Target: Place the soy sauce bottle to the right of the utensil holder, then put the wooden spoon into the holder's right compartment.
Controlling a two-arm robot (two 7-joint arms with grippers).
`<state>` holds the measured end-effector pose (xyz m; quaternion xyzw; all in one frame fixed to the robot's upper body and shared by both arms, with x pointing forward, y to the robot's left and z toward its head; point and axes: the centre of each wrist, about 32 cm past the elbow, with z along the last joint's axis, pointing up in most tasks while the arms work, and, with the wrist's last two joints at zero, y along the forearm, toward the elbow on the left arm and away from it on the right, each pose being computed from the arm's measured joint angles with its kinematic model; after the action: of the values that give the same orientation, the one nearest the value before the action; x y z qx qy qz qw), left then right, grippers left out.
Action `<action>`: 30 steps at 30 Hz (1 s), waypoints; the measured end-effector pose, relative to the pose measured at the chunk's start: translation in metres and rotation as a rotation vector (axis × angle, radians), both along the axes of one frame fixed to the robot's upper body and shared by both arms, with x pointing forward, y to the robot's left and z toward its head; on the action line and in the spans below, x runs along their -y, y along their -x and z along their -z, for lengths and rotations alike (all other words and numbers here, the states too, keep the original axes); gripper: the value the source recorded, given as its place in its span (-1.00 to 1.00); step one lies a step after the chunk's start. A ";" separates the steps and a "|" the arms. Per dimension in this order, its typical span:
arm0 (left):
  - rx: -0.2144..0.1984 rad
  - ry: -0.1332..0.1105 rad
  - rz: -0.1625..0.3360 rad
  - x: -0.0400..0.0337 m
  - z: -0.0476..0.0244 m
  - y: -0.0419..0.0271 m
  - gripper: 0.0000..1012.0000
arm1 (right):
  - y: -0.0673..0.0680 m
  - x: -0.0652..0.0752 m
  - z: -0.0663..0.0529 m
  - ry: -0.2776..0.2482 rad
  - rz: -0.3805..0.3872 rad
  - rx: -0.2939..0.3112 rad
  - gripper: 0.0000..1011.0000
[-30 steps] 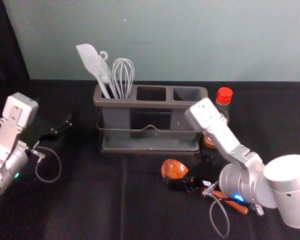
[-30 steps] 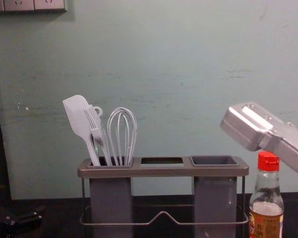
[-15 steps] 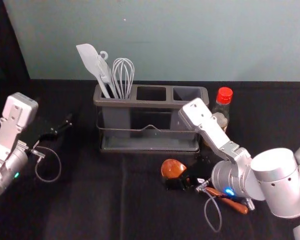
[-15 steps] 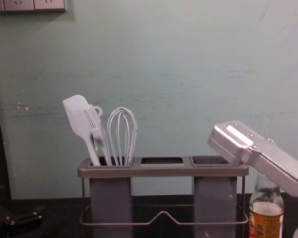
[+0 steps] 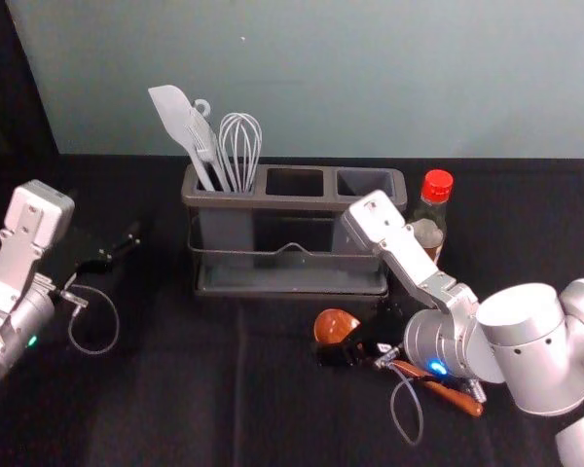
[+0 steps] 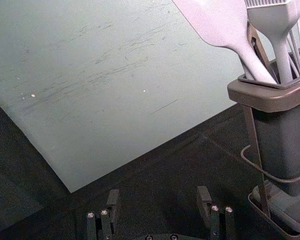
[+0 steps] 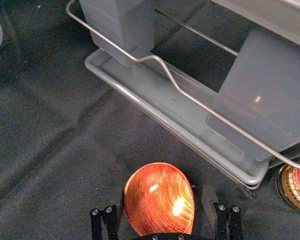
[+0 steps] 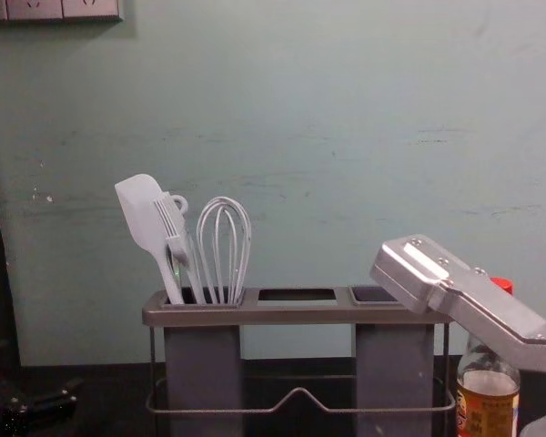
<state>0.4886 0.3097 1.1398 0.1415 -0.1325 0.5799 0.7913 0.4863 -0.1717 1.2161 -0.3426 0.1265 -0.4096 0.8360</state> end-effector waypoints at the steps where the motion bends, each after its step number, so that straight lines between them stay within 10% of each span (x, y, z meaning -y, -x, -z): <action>1: 0.000 0.000 0.000 0.0000 0.0000 0.0000 0.98 | -0.001 -0.001 0.000 0.000 -0.001 0.000 0.98; 30: 0.000 0.000 0.000 0.0000 0.0000 0.0000 0.98 | -0.004 -0.006 0.004 0.006 -0.002 -0.013 0.98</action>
<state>0.4886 0.3097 1.1398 0.1415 -0.1325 0.5799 0.7913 0.4898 -0.1659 1.2123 -0.3478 0.1303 -0.4068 0.8346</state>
